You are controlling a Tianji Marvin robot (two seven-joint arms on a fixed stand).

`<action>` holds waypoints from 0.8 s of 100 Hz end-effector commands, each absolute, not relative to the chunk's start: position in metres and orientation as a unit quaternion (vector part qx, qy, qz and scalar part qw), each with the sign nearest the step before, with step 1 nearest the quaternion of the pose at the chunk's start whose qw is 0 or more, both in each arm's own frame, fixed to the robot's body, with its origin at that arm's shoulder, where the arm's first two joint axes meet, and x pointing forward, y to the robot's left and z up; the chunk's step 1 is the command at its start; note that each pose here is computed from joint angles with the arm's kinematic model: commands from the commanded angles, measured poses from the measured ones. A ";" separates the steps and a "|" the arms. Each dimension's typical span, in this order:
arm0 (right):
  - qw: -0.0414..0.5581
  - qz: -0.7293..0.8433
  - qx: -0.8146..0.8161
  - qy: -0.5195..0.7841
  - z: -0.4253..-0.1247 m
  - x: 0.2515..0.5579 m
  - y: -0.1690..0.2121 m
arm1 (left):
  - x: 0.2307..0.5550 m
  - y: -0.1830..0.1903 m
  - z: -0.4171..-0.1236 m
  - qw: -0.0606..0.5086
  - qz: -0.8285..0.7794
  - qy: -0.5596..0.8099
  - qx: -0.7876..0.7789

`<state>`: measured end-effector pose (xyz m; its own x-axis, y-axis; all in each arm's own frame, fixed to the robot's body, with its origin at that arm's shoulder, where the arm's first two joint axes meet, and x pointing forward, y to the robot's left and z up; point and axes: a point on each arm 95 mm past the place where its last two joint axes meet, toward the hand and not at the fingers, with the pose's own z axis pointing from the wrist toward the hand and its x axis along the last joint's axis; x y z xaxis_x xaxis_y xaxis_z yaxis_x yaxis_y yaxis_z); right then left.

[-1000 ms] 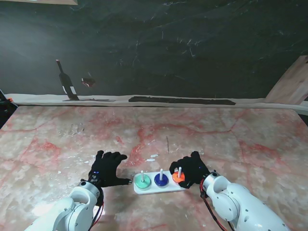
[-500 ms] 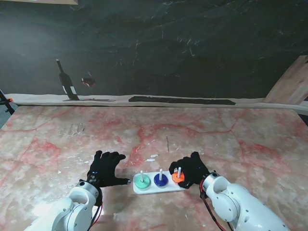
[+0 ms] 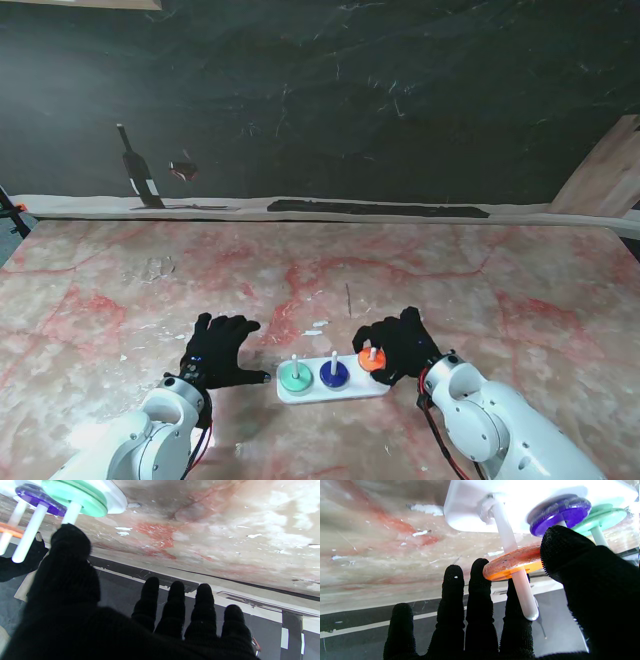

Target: Move the three rings of the Hanoi Tower from the left rod to the right rod

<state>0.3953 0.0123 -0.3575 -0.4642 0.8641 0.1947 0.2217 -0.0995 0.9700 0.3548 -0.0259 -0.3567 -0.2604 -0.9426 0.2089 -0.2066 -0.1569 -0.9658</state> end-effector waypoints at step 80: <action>0.272 0.647 0.391 0.596 -0.294 0.398 0.051 | 0.352 -0.027 -0.356 0.323 -0.567 0.558 -0.513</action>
